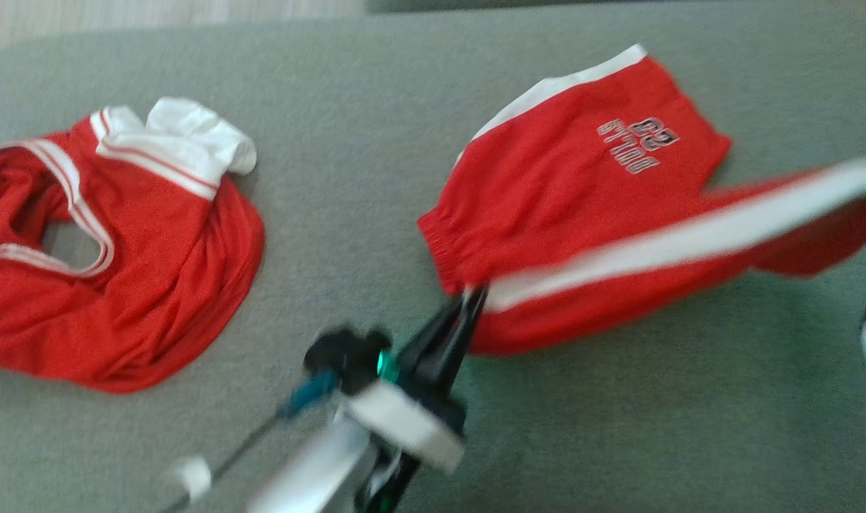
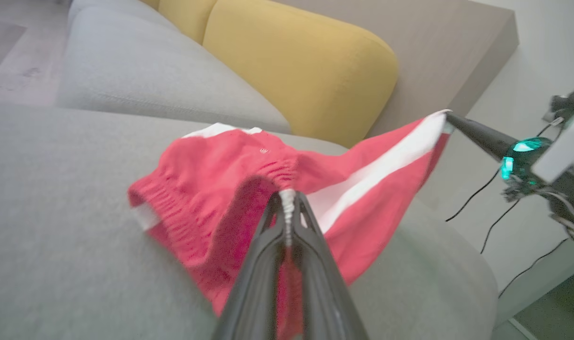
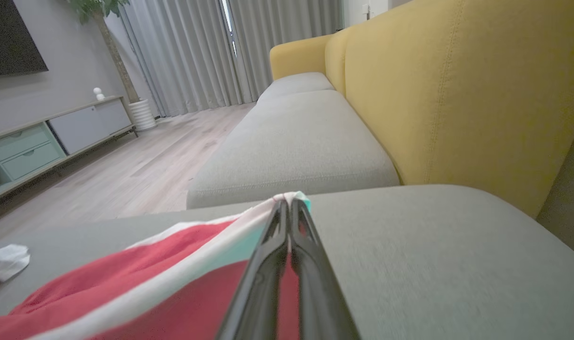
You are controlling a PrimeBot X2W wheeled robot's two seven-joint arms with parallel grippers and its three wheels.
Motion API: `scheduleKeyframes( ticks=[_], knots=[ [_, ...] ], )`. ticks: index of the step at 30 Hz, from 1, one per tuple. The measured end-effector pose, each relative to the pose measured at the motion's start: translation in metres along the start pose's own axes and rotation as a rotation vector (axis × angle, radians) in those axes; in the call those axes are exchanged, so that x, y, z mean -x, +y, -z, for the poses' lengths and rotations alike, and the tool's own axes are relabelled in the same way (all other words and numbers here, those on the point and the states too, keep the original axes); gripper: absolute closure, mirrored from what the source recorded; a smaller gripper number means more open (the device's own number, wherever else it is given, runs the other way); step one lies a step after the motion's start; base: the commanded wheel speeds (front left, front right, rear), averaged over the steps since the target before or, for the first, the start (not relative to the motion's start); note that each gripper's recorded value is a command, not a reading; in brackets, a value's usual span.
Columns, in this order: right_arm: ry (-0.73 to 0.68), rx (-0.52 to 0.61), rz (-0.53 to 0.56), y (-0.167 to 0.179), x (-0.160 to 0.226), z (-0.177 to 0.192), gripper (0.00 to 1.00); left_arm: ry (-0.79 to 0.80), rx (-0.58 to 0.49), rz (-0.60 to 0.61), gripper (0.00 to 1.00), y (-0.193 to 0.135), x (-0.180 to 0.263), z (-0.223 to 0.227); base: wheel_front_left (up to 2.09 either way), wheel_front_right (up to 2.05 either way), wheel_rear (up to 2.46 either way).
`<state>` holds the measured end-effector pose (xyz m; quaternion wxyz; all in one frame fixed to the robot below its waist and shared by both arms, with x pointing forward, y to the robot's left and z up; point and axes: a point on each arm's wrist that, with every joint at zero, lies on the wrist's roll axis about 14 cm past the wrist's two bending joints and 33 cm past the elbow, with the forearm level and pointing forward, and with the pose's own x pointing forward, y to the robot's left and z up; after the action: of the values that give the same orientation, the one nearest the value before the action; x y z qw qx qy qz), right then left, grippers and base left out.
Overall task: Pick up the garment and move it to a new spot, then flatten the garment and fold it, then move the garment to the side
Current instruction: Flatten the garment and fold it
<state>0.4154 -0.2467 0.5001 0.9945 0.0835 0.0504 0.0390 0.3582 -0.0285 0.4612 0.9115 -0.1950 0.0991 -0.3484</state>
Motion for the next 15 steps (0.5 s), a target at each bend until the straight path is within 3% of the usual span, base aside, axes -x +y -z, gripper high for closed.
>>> scheduleKeyframes(
  ticks=[6,15],
  knots=[
    [0.007,0.022,-0.07,0.018,-0.08,-0.003,1.0,-0.048,0.058,-0.041,1.0,0.034,-0.034,-0.031,0.0,0.0,0.0],
    [0.116,0.042,-0.149,0.048,-0.15,0.033,1.0,-0.014,0.117,-0.177,1.0,0.086,-0.034,-0.021,0.0,0.0,0.0]
  ],
)
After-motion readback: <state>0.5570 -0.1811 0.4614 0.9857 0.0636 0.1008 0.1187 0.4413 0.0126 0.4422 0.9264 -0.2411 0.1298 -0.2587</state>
